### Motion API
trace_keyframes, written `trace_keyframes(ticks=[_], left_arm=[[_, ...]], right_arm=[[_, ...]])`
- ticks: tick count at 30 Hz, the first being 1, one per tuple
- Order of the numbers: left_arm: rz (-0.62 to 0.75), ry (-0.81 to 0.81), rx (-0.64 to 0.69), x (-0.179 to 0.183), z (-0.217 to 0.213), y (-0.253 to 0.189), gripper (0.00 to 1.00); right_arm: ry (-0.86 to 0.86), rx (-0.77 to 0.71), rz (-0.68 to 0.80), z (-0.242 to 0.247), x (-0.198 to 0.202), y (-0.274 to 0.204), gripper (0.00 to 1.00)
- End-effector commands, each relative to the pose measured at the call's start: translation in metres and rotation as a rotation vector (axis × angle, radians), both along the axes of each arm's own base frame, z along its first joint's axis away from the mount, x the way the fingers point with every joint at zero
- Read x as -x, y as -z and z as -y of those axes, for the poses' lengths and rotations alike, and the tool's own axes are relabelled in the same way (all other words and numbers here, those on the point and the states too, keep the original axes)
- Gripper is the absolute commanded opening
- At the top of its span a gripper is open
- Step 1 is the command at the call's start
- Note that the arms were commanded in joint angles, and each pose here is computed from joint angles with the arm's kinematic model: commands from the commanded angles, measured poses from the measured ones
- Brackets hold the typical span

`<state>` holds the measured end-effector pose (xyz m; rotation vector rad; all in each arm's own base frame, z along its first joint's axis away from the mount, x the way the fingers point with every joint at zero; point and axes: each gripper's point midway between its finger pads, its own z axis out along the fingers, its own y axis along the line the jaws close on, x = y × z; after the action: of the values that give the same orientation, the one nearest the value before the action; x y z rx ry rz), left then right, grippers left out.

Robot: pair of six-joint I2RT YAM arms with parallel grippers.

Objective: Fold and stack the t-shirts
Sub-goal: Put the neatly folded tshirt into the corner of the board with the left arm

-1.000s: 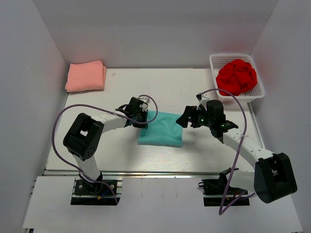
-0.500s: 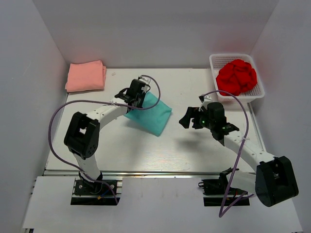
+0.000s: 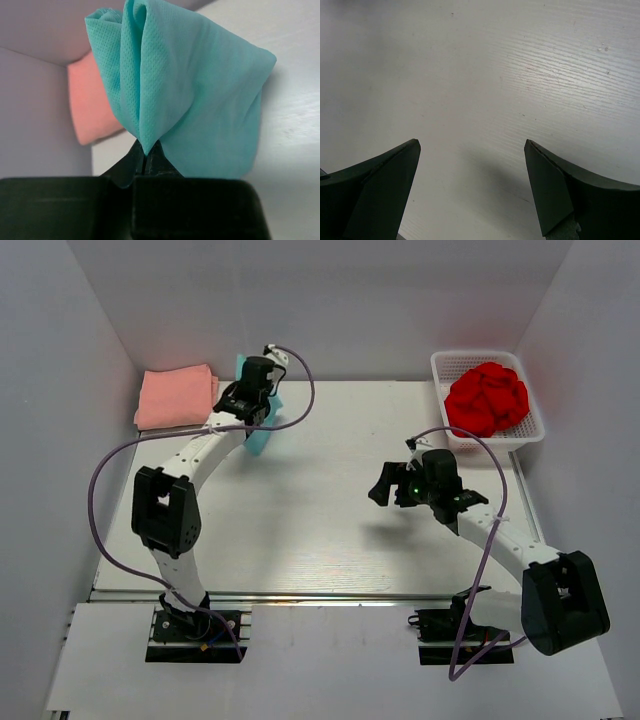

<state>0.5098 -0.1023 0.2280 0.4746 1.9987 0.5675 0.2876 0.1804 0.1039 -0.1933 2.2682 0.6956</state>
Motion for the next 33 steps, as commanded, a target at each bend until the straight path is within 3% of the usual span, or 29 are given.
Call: trace_keyframes(ticks=[1,14,23,33], left_arm=[[0.091,-0.037,-0.103,-0.017,-0.030,-0.043,0.00],[0.183,-0.216,-0.122,-0.080,-0.131,-0.082,0.00],[0.179,-0.352,-0.094,-0.118,-0.203,-0.048,0.00],[0.201,-0.533,0.000,-0.132,-0.286,0.003,0.00]], right_arm=[[0.007,-0.008,0.069,-0.002,-0.016,-0.023,0.90],[0.018,-0.022,0.043,-0.004,-0.015,-0.028,0.90],[0.025,-0.026,0.020,-0.008,-0.023,-0.029,0.90],[0.034,-0.030,-0.007,-0.013,-0.032,-0.027,0.90]])
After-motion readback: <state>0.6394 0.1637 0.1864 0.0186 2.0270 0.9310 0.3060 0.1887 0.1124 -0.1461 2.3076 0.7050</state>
